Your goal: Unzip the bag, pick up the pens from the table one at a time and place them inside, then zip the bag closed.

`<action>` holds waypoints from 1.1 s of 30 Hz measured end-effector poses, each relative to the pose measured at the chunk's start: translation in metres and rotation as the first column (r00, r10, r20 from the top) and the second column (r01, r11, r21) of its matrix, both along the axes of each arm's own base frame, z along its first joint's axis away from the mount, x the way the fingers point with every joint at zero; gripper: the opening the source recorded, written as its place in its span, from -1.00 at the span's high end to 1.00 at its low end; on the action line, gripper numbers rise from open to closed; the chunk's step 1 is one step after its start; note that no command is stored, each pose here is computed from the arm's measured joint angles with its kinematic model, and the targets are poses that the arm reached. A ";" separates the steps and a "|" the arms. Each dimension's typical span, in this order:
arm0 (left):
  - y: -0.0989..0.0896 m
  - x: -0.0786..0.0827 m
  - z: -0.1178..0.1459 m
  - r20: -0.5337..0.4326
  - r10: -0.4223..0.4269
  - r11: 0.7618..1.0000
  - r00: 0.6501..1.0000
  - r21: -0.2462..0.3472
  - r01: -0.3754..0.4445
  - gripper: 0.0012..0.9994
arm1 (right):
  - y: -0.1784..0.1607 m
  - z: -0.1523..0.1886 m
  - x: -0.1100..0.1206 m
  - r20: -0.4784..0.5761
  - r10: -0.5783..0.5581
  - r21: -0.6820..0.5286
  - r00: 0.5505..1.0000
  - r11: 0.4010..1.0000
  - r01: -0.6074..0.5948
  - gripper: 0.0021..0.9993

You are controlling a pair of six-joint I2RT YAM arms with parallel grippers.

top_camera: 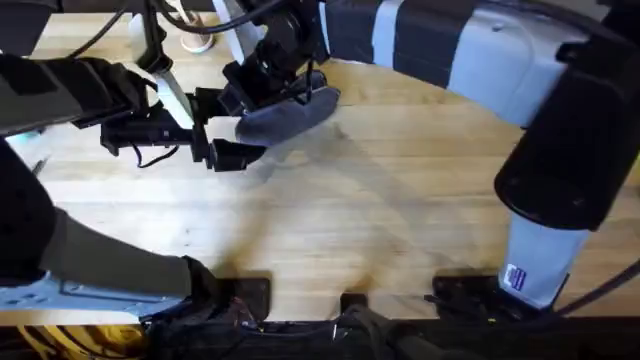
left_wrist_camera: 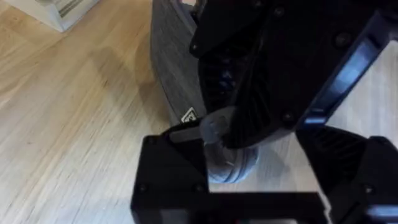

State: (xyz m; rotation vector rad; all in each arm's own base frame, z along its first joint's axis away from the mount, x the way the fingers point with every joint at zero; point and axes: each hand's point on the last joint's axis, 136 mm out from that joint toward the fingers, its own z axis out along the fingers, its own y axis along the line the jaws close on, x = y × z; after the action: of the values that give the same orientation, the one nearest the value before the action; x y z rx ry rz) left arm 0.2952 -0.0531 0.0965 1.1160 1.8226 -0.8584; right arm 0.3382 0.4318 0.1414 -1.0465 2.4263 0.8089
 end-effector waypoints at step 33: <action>-0.001 0.000 -0.003 -0.004 -0.006 1.000 1.000 0.007 0.006 0.92 | -0.131 -0.004 0.118 0.083 -0.363 -0.103 0.928 0.923 0.370 0.94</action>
State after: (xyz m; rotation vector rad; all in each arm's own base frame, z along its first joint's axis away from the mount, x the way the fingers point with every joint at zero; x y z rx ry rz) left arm 0.2951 -0.0540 0.0930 1.1258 1.8272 -0.8590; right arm 0.4564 0.3011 0.1374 -0.6099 2.5290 0.5045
